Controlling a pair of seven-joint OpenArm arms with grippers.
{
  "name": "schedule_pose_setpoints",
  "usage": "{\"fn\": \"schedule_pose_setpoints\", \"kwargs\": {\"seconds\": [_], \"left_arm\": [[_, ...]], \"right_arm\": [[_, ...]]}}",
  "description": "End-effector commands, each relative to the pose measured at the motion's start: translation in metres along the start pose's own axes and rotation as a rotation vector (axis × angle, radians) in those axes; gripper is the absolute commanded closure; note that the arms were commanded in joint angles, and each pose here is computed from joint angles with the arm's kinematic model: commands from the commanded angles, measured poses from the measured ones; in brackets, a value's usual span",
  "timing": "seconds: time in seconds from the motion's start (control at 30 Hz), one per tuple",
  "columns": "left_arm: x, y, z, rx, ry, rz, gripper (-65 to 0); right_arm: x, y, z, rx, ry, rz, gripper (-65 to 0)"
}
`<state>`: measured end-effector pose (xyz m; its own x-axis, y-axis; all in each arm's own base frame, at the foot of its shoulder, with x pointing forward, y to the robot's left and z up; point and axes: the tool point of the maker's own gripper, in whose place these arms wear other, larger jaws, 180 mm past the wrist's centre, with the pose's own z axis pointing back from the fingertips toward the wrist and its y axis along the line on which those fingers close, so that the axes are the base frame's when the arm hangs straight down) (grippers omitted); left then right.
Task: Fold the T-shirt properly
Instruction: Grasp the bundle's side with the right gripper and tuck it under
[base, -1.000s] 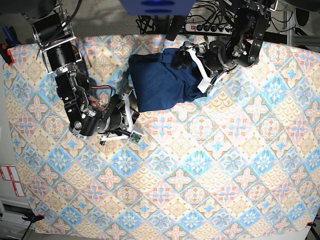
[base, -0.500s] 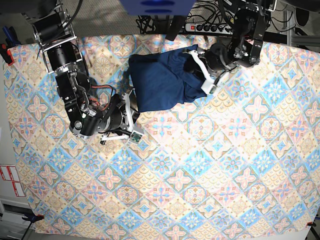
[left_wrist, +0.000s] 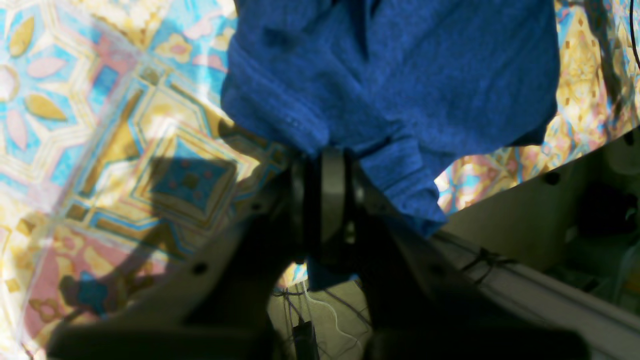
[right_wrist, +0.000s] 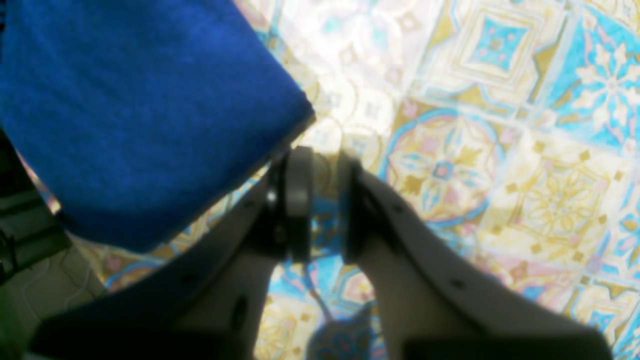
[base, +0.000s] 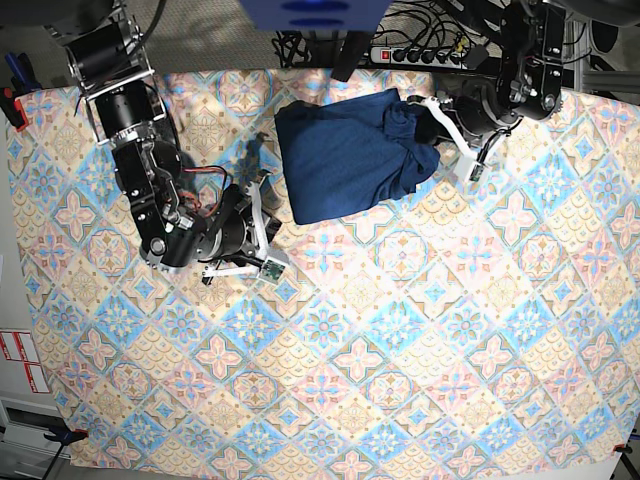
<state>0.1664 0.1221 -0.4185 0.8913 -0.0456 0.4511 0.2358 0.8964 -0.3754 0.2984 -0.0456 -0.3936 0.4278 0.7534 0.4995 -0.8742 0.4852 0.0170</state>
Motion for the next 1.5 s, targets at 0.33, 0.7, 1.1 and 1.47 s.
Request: {"fn": "schedule_pose_setpoints", "kwargs": {"seconds": [0.33,0.7,1.1,1.47], "left_arm": [[-0.017,-0.024,-0.005,-0.066,0.085,-0.057,-43.1],[-0.002,0.033,0.023,0.077,0.043,-0.082,-44.2],[-0.022,0.005,0.01,0.001,0.11,-0.093,-44.1],[-0.017,0.007,0.009,0.008,0.092,-0.085,-44.1]], "right_arm": [[0.046,0.049,0.002,0.065,-0.066,0.232,-9.1],[0.092,0.082,-0.002,0.129,-0.212,0.254,-9.1],[0.089,0.114,-0.058,0.278,-0.098,0.257,-9.1],[0.081,0.1,-0.077,0.303,-0.14,0.133,-9.1]]}}
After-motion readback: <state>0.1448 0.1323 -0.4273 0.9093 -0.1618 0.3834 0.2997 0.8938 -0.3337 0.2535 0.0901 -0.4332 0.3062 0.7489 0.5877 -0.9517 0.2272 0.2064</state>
